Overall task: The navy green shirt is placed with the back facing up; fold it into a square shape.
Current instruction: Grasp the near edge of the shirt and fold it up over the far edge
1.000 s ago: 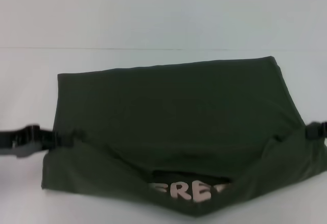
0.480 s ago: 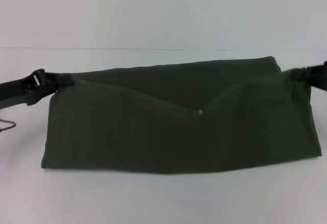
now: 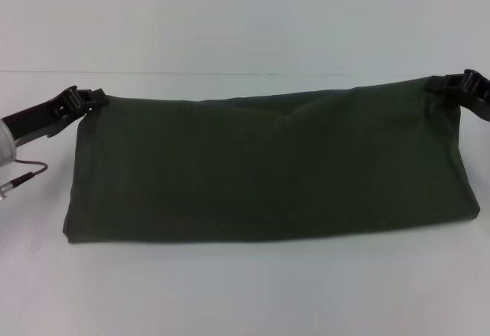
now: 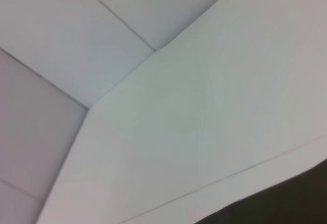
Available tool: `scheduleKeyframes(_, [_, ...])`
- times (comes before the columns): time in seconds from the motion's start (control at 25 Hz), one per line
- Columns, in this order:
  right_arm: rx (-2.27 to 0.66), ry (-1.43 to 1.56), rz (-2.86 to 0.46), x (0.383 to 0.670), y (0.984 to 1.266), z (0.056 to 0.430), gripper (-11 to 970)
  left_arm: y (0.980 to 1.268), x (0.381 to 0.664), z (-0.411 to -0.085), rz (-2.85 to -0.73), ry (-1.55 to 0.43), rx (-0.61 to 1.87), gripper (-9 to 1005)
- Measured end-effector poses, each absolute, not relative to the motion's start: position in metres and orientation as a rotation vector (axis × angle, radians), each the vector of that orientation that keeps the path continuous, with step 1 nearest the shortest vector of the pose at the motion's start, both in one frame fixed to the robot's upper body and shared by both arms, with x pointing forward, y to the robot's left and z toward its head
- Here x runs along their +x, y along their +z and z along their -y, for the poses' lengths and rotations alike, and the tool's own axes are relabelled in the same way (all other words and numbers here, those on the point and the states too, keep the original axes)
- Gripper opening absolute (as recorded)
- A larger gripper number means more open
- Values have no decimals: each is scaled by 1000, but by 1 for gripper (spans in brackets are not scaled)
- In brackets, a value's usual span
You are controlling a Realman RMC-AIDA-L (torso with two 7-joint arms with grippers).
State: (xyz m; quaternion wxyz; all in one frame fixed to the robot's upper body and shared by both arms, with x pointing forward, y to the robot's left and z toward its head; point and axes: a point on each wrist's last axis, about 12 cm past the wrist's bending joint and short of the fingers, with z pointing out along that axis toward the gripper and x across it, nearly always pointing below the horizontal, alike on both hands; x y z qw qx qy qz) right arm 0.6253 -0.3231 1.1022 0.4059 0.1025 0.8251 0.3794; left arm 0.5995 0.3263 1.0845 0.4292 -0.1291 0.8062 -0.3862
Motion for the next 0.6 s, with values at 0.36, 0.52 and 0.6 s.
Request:
scheduleKeyframes(0.36, [236, 824, -2062, 640, 1099, 308, 46, 1075, 617, -306, -1995, -793, -312, 16])
scheduleKeyframes(0.52, [234, 789, -2044, 643, 1098, 305, 46, 1075, 620, -306, -1958, -758, -354, 16])
scheduleKeyframes(0.6, [230, 769, -2039, 645, 1098, 304, 46, 1076, 621, -307, -1947, -750, -368, 17])
